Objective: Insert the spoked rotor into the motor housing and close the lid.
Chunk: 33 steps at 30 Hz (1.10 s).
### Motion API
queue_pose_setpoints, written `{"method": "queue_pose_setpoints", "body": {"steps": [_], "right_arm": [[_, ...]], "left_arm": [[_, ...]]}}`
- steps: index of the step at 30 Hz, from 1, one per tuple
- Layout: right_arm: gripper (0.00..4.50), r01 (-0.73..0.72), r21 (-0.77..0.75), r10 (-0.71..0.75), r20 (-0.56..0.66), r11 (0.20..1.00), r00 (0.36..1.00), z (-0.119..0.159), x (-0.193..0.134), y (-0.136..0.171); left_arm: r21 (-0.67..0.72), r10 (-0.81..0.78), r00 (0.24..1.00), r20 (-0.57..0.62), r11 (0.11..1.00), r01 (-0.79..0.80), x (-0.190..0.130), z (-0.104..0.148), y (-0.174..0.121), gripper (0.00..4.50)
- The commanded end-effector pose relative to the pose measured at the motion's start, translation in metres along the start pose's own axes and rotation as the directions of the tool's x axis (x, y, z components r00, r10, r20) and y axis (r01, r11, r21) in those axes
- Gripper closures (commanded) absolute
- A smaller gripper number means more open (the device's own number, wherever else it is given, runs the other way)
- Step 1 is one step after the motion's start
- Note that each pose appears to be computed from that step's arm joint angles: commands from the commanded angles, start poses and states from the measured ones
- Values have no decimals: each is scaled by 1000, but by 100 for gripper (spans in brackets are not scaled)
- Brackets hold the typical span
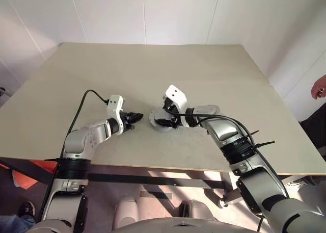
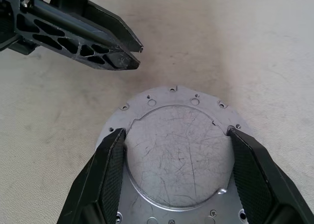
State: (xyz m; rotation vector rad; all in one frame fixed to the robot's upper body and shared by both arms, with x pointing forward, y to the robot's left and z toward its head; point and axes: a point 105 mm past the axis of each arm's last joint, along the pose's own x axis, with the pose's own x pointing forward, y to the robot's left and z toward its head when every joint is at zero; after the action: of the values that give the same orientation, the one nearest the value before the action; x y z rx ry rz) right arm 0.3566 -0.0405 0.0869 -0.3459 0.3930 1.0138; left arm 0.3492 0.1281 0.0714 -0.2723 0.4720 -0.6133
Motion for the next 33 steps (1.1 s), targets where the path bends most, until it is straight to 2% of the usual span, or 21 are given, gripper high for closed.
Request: {"method": "queue_pose_setpoints", "body": {"steps": [1, 24, 33], "right_arm": [[133, 28, -32, -27, 31, 999, 999, 13, -4, -7], [133, 30, -42, -32, -51, 999, 998, -9, -5, -9], [133, 8, -6, -8, -103, 1000, 995, -27, -6, -10]], "left_arm": [[34, -13, 999, 38, 999, 11, -2, 11, -5, 277], [37, -15, 999, 39, 999, 14, -1, 13, -6, 277], [34, -13, 999, 38, 999, 12, -2, 12, -6, 277]]}}
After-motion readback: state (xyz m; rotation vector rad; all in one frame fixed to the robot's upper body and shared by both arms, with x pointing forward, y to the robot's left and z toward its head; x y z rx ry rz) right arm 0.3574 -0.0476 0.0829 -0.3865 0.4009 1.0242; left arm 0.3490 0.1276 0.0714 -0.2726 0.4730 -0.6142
